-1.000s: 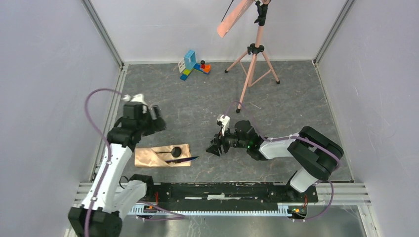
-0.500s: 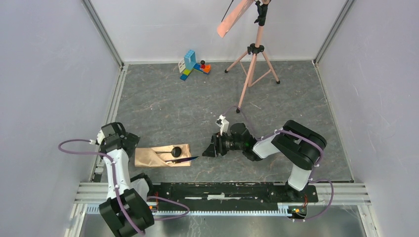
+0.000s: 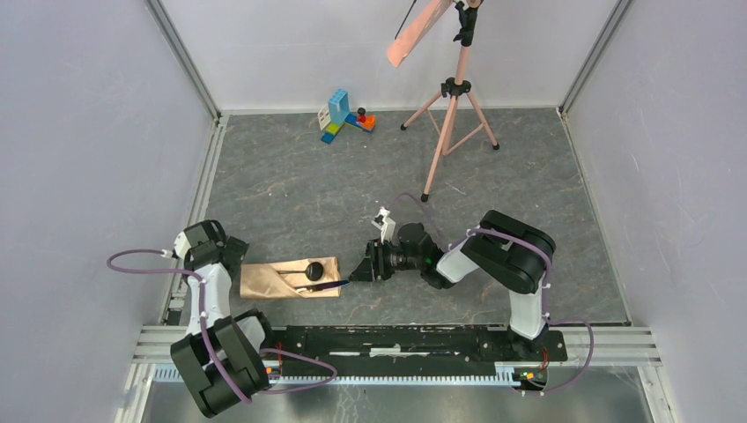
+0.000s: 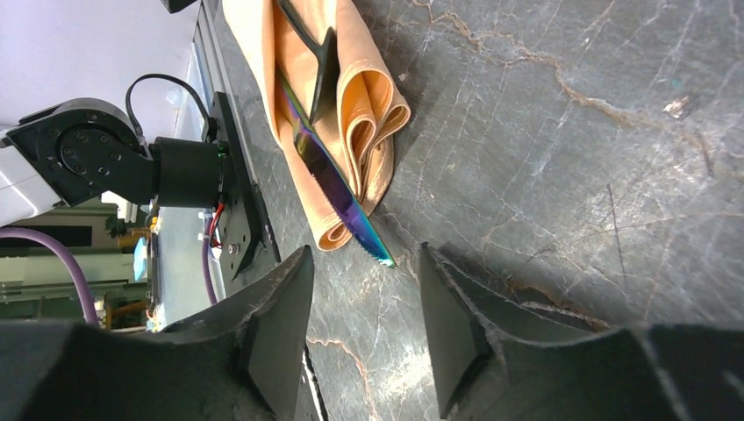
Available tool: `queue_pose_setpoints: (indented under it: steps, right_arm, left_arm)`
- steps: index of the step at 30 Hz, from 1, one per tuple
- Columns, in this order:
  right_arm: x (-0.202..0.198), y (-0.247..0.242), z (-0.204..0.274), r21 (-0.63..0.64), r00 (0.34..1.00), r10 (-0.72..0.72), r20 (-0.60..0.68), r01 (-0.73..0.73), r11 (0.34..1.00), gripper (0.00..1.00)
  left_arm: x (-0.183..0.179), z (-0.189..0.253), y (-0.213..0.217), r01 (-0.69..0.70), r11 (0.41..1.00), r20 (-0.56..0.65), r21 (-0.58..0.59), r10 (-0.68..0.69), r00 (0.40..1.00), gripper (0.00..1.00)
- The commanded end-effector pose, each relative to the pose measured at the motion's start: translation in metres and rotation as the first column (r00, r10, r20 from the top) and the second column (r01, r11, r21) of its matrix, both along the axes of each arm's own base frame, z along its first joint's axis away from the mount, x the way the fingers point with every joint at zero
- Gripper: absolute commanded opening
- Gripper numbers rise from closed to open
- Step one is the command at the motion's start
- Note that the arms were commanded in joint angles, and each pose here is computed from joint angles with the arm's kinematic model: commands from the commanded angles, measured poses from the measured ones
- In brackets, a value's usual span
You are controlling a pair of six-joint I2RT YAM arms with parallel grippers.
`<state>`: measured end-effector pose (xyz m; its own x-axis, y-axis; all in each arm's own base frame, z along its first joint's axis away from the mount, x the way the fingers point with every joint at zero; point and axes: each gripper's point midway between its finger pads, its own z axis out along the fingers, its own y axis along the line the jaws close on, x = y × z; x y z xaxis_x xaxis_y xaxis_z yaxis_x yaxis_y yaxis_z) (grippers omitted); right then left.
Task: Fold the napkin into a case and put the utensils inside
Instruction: Insert the knife into the folded napkin.
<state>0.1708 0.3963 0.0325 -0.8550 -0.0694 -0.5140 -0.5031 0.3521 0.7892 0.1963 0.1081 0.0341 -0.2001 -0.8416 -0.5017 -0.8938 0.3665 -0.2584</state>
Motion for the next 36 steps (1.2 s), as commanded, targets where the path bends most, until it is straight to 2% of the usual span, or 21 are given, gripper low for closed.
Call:
queue_pose_setpoints:
  steps: [1, 14, 21, 25, 36]
  right_arm:
    - [-0.005, 0.008, -0.011, -0.012, 0.999, 0.004, -0.045, -0.005, 1.0, 0.5]
    - [-0.012, 0.015, -0.009, 0.03, 0.995, -0.019, -0.097, 0.022, 0.999, 0.18]
    - [-0.007, 0.015, 0.005, 0.11, 0.993, -0.074, -0.089, 0.083, 0.99, 0.01]
    - [-0.006, 0.017, 0.02, 0.183, 0.989, -0.102, -0.106, 0.12, 0.976, 0.0]
    - [-0.013, 0.029, 0.02, 0.211, 0.957, -0.158, -0.245, 0.211, 0.954, 0.0]
  left_arm:
    - [0.005, -0.002, 0.008, -0.048, 0.999, 0.037, 0.015, 0.047, 0.998, 1.0]
    - [-0.003, 0.001, 0.011, -0.089, 0.995, 0.027, 0.036, 0.088, 0.996, 1.0]
    - [-0.005, -0.002, 0.009, -0.101, 0.995, 0.032, 0.029, 0.1, 0.995, 1.0]
    - [-0.006, -0.002, 0.008, -0.102, 0.994, 0.029, 0.026, 0.101, 0.994, 1.0]
    - [-0.008, -0.003, 0.006, -0.105, 0.994, 0.035, 0.02, 0.104, 0.994, 1.0]
